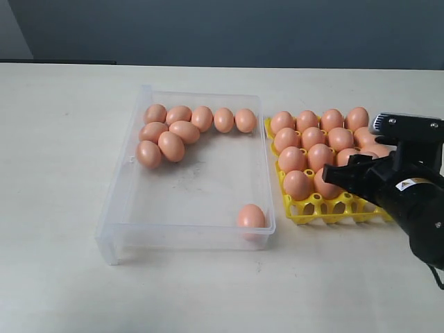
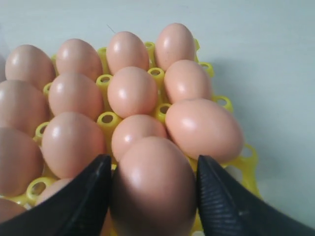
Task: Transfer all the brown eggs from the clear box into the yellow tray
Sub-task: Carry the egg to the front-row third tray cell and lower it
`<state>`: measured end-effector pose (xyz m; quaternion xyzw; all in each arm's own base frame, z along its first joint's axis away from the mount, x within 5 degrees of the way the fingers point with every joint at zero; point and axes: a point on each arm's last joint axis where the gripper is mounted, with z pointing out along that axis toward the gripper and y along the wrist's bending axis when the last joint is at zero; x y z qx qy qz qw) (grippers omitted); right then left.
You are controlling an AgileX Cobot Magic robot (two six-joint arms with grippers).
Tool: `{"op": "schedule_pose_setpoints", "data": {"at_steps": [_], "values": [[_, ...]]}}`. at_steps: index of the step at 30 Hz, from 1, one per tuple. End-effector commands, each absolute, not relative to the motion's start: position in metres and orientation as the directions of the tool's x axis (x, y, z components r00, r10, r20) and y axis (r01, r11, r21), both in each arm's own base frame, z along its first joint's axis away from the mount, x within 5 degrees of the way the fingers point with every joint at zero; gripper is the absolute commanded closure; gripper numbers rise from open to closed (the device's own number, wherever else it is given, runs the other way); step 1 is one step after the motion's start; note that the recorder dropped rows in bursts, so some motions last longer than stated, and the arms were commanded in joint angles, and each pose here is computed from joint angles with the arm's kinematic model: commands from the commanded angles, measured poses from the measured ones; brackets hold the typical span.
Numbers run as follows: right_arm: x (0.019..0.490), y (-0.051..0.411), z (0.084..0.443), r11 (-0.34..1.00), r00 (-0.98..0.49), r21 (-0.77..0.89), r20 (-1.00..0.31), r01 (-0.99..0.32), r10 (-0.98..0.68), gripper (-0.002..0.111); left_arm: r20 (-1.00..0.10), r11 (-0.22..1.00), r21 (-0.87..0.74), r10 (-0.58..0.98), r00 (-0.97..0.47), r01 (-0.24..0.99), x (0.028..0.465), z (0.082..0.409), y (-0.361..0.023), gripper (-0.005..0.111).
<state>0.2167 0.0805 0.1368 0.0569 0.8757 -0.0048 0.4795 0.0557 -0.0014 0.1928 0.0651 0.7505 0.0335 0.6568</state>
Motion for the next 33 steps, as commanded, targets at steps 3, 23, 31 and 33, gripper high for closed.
{"op": "schedule_pose_setpoints", "data": {"at_steps": [3,23,31,33], "values": [[0.221,0.084,0.139,0.996,-0.533,0.048,-0.842,0.078,0.083,0.089,-0.984,0.990,0.133,0.138,-0.113,0.053,0.056,0.194,-0.002,0.106],[0.231,0.085,0.147,0.993,-0.508,0.029,-0.857,0.115,0.084,0.075,-0.984,0.990,0.133,0.138,-0.113,0.053,0.056,0.194,-0.002,0.106],[0.231,0.085,0.148,0.993,-0.501,0.016,-0.862,0.114,0.072,0.066,-0.984,0.990,0.133,0.138,-0.113,0.053,0.056,0.194,-0.002,0.106],[0.231,0.085,0.148,0.994,-0.502,0.011,-0.863,0.111,0.066,0.066,-0.984,0.990,0.133,0.138,-0.113,0.053,0.056,0.194,-0.002,0.106]]}}
